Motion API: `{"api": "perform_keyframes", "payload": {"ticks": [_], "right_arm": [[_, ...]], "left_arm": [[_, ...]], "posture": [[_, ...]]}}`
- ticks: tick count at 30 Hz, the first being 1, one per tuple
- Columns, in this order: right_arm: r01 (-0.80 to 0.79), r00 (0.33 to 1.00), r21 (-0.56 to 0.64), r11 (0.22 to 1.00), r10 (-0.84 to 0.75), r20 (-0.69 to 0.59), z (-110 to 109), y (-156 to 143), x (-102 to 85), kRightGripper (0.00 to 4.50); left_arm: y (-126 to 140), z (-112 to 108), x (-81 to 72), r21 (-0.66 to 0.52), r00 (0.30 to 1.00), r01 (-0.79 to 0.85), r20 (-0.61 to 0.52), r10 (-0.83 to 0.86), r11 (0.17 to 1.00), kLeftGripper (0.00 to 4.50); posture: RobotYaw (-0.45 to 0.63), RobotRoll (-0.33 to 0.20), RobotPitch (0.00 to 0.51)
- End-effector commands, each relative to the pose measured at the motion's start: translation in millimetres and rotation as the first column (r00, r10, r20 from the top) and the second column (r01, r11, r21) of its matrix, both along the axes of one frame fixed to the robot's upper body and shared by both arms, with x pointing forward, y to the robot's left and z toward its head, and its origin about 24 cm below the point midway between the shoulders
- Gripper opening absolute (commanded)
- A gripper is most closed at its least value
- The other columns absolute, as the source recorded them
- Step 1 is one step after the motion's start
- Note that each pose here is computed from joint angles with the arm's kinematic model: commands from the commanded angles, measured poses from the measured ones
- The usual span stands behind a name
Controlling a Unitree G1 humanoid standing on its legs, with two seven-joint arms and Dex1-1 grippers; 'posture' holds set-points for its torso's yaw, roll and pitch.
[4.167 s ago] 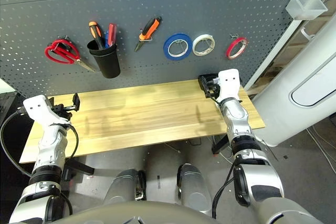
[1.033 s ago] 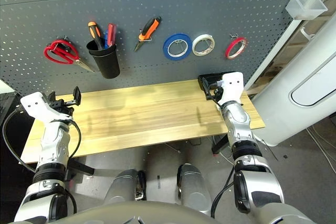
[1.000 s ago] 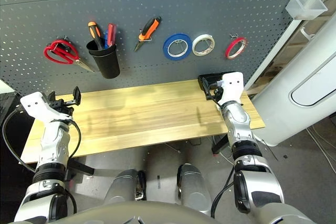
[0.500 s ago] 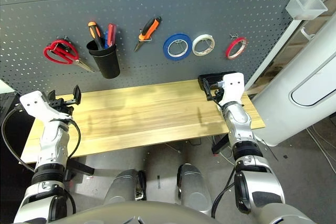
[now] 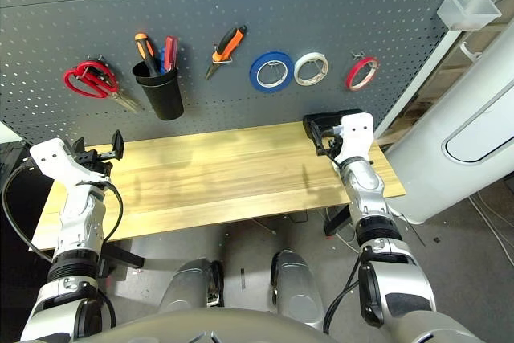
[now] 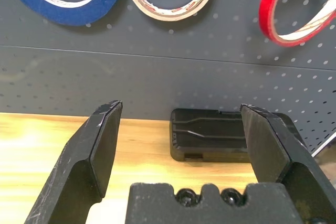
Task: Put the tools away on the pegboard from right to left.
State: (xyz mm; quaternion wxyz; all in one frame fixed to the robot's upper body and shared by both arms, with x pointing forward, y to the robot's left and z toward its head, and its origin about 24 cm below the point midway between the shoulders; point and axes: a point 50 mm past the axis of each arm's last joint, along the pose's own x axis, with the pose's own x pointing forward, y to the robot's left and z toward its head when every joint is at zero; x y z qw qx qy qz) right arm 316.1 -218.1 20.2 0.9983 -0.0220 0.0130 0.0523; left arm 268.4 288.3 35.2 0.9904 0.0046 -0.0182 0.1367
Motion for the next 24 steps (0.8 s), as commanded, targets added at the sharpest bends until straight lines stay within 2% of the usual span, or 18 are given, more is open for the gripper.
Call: {"api": "perform_keyframes", "payload": {"ticks": [1, 14, 21, 24], "right_arm": [[0.008, 1.0, -0.001, 1.0, -0.008, 0.01, -0.2, -1.6, -2.9, 4.5], [0.031, 0.999, -0.01, 0.999, -0.031, 0.02, 1.8, -10.3, -10.1, 4.5], [0.005, 0.998, -0.023, 1.0, -0.003, 0.065, 15.0, -5.9, -0.5, 4.5], [-0.023, 0.996, -0.017, 1.0, 0.024, 0.082, 20.6, -0.1, 4.6, 4.5]], "left_arm": [[0.4, -0.6, 1.7, 0.004, 1.0, 0.016, -0.018, -0.015, 1.0, 4.46], [1.3, -7.2, -2.6, -0.021, 0.999, 0.027, -0.043, -0.028, 0.999, 4.46], [-2.6, -15.7, -9.5, -0.036, 0.998, 0.012, -0.061, -0.015, 0.999, 4.46], [0.3, -11.2, -11.1, -0.02, 0.999, 0.001, -0.04, -0.002, 1.0, 4.46]], "posture": [[0.0, 0.0, 0.04], [-0.03, 0.0, 0.043], [-0.02, 0.0, 0.043], [-0.02, 0.0, 0.041]]}}
